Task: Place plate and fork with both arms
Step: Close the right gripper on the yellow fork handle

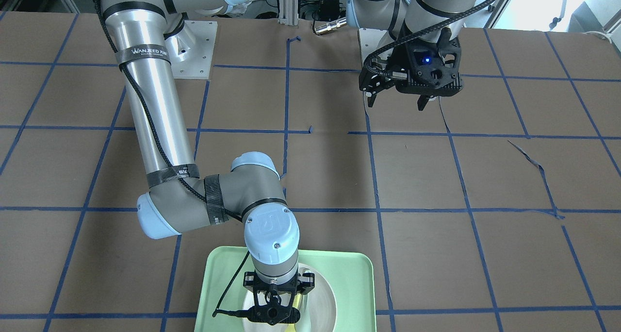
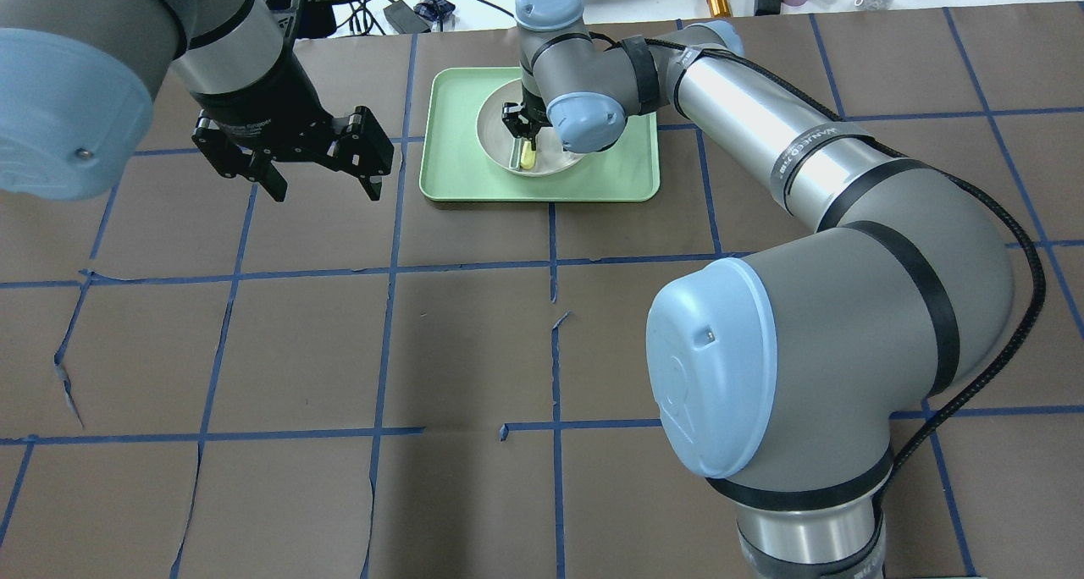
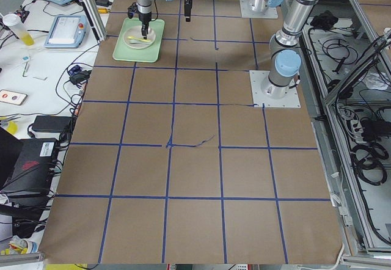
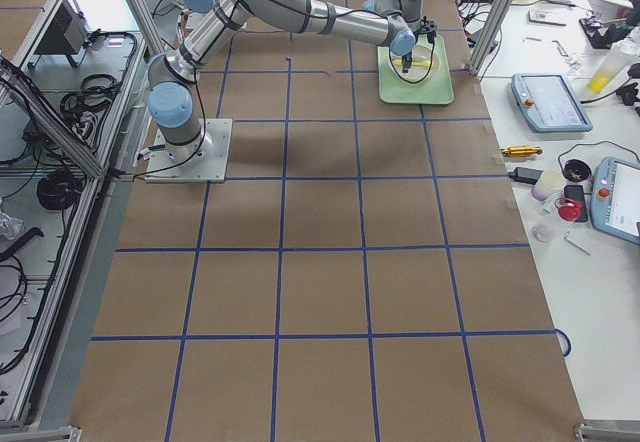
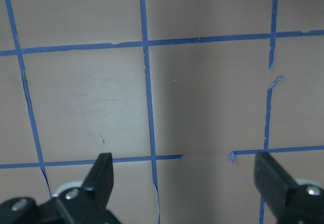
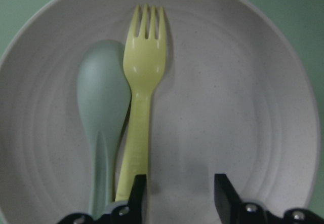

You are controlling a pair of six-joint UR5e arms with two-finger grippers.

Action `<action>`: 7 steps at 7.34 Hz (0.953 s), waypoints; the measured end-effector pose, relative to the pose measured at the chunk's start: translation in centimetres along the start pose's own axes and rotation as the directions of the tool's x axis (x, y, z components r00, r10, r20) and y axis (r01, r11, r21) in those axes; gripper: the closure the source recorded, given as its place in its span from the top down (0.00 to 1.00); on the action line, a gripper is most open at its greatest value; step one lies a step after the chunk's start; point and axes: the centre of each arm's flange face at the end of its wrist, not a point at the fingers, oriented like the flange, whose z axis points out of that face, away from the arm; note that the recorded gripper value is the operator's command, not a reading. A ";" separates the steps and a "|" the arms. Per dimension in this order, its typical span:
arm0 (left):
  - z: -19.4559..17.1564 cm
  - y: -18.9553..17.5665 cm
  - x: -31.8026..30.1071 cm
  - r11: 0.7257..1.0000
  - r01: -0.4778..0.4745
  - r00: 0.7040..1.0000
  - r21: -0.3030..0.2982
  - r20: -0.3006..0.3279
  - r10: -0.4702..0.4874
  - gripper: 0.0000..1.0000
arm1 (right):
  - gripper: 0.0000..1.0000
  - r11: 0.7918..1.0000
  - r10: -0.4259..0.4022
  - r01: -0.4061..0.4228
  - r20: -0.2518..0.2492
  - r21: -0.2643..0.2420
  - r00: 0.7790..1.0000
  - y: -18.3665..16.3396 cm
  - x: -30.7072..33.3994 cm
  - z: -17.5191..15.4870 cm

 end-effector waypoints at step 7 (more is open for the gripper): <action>0.0 0.0 0.0 1.000 0.000 1.000 0.000 0.000 0.000 1.00 | 0.77 0.997 0.076 -0.076 0.030 -0.012 0.997 0.0 -0.3 0.2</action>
